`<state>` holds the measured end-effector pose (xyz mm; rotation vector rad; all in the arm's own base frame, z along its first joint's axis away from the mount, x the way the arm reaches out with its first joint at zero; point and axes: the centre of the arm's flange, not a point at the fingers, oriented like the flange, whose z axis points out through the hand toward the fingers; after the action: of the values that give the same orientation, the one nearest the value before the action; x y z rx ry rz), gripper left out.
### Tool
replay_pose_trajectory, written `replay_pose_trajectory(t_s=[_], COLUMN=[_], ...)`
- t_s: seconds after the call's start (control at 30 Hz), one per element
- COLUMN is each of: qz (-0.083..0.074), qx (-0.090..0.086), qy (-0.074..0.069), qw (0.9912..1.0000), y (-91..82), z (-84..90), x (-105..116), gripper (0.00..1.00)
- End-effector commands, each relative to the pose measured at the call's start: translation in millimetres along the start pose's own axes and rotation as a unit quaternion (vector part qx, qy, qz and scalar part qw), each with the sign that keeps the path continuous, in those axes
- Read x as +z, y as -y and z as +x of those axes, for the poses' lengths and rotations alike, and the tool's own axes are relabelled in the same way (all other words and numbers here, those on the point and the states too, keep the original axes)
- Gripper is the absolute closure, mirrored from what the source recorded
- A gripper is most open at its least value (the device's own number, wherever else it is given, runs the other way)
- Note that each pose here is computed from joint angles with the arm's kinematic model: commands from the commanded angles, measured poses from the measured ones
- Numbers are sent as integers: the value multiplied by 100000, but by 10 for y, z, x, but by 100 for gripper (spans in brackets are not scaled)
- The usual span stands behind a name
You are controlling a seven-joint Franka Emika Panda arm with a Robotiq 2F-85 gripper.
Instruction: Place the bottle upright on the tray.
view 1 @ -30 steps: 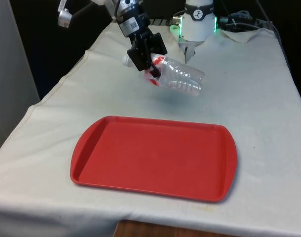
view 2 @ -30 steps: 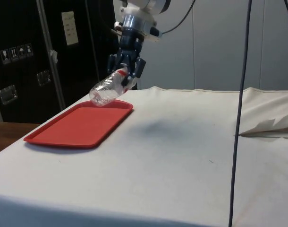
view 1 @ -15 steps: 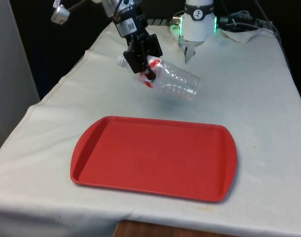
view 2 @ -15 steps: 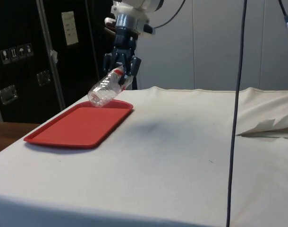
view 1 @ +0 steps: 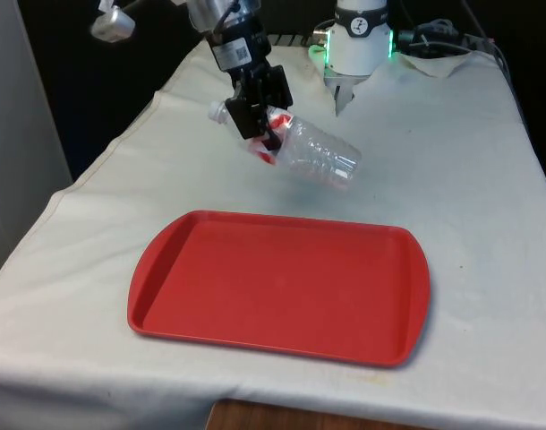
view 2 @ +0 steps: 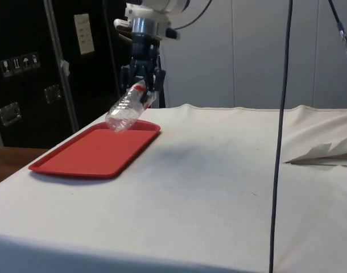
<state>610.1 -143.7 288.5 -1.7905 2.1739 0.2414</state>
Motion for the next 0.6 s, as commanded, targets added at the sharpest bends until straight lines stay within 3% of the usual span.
replay_pose_trajectory(t_s=[0.0,0.13,0.17,0.37,0.5,0.53,0.57], qz=[-115,-450,-514,-937,-1084,-954,-1152], qx=[101,-320,-464,-766,-989,-1276,-1073], qy=[-786,-1748,-1194,-3870,-5060,-4663,-5351], qw=[99997,99983,99990,99918,99861,99879,99844], y=[24,63,41,168,234,223,245], z=[-31,-65,-54,-99,-119,-108,-121], x=[17,29,23,38,37,32,36], gripper=[85,85,85,85,85,85,85])
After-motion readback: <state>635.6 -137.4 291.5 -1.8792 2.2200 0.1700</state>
